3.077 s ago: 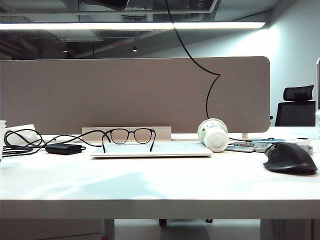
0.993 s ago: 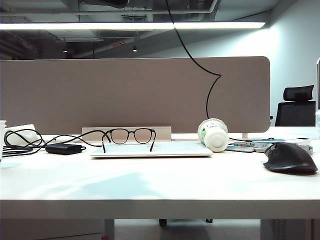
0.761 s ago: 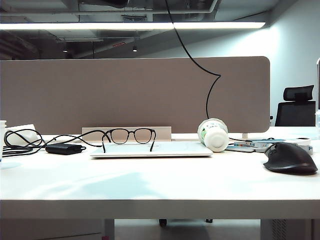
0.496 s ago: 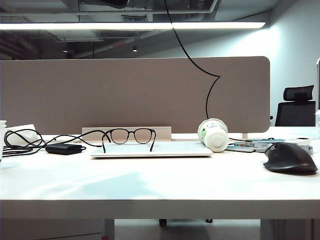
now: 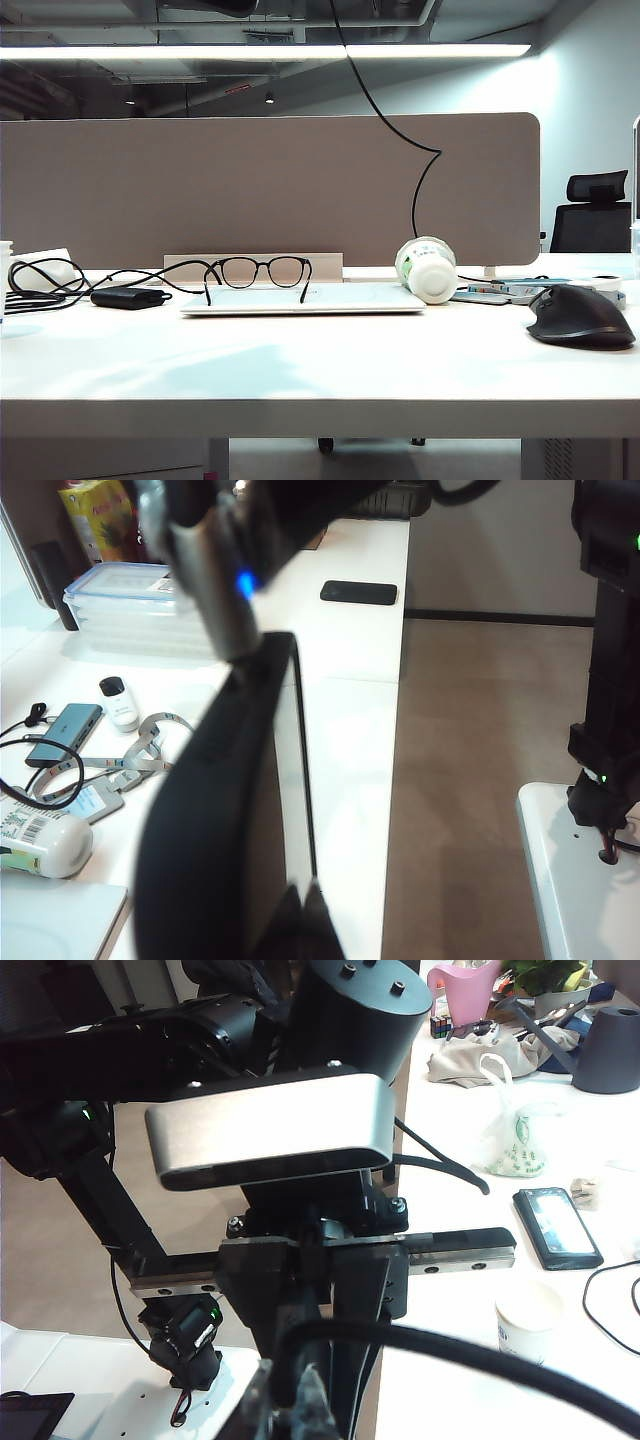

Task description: Pick up the black phone, pick up the charger plug, insert the charger plug into the phone's charging port, and finally place the connected phone back on the desk.

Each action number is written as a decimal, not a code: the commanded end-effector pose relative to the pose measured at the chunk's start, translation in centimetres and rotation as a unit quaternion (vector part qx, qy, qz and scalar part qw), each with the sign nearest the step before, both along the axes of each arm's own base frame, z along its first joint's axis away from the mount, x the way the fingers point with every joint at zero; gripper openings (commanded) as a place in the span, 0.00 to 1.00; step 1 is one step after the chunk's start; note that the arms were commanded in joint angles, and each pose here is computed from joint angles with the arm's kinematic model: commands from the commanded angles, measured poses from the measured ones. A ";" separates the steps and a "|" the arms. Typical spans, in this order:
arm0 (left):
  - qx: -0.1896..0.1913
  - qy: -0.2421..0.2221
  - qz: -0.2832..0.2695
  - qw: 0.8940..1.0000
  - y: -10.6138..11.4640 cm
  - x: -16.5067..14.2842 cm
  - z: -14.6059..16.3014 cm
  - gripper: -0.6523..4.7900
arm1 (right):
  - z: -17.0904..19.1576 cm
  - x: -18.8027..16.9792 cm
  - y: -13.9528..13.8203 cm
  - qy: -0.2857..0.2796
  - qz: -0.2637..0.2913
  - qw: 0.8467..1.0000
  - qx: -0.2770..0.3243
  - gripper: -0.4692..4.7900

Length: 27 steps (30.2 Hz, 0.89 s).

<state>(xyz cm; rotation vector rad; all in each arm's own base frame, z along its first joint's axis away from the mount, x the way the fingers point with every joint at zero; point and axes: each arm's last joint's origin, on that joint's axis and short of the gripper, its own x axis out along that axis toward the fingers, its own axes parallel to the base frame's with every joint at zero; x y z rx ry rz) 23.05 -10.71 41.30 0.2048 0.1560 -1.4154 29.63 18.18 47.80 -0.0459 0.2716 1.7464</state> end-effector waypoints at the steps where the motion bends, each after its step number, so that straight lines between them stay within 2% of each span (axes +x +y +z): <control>1: -0.019 -0.031 -0.011 0.999 0.0 -0.2 1.0 0.11 | 0.2 -0.1 0.0 -0.012 -0.005 1.000 -0.001 0.07; 27: -0.022 -0.028 -0.010 0.999 0.0 -0.1 1.0 0.11 | 0.0 -0.1 0.1 -0.024 -0.033 0.999 -0.023 0.07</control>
